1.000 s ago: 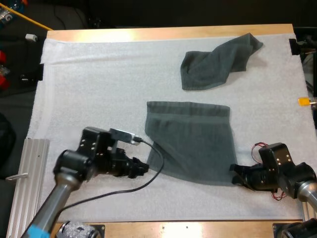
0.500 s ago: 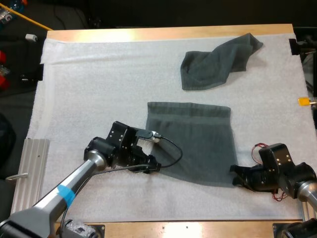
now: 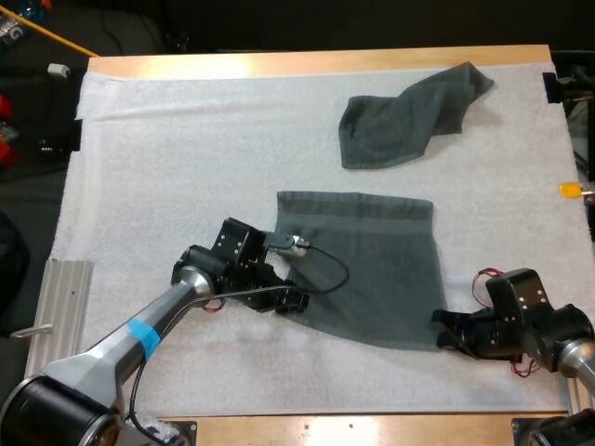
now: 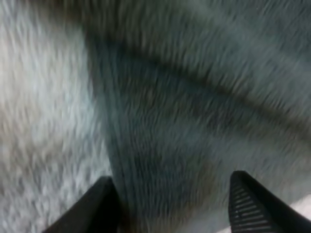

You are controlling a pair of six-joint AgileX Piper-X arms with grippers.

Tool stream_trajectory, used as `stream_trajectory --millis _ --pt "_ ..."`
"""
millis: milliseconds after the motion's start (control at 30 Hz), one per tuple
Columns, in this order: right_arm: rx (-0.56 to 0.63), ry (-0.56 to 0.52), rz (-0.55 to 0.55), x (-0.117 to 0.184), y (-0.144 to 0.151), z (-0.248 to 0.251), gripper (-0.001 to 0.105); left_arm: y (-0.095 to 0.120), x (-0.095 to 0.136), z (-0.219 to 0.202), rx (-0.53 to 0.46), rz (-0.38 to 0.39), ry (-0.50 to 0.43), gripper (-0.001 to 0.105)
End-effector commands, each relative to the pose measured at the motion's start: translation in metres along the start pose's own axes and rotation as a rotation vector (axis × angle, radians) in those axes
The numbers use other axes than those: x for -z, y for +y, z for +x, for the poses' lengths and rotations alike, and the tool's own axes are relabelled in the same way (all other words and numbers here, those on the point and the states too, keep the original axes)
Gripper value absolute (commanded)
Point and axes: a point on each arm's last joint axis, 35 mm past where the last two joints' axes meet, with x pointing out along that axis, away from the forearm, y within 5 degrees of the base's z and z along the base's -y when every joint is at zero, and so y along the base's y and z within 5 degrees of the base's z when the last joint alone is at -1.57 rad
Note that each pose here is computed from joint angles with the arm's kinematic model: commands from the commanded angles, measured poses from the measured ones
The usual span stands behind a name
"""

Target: Pick towel from pile, fold and stack

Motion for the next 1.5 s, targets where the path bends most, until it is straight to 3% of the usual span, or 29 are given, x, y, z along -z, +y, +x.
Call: stream_trajectory --millis 0,133,300,367,533,567,800,967,1200,1267,1467 --pt "0.002 0.005 -0.005 0.002 -0.001 -0.001 0.0 -0.003 -0.003 -0.001 -0.002 0.003 -0.016 0.041" --pt "0.002 0.005 -0.005 0.002 -0.001 -0.001 0.0 -0.001 0.0 0.0 -0.011 -0.005 0.006 0.026" --pt "0.002 0.005 -0.005 0.002 -0.001 -0.001 0.0 -0.001 0.001 0.001 -0.017 -0.003 0.02 0.026" --pt "0.002 0.005 -0.005 0.002 -0.001 -0.001 0.0 0.0 0.002 0.001 -0.019 -0.006 0.025 0.03" --pt "-0.001 0.007 -0.005 0.002 -0.001 -0.001 0.0 0.001 0.002 0.0 -0.055 -0.01 0.023 0.064" --pt "-0.001 0.007 -0.005 0.002 -0.001 -0.001 0.0 0.001 0.002 0.0 -0.055 -0.01 0.023 0.065" --pt "-0.001 0.007 -0.005 0.002 -0.001 -0.001 0.0 0.001 0.002 0.0 -0.061 -0.01 0.02 0.049" --pt "-0.005 -0.001 -0.009 0.001 0.0 -0.001 0.0 0.002 0.003 0.003 -0.038 -0.026 0.039 0.049" --pt "-0.022 0.007 -0.009 0.001 0.0 -0.001 0.0 0.006 0.011 0.025 -0.028 -0.063 0.167 0.049" --pt "-0.022 0.007 -0.009 0.001 0.0 -0.001 0.0 0.004 0.012 0.027 -0.027 -0.055 0.176 0.046" --pt "-0.022 0.007 -0.009 0.001 0.0 -0.001 0.0 0.002 0.016 0.027 -0.081 -0.055 0.201 0.003"
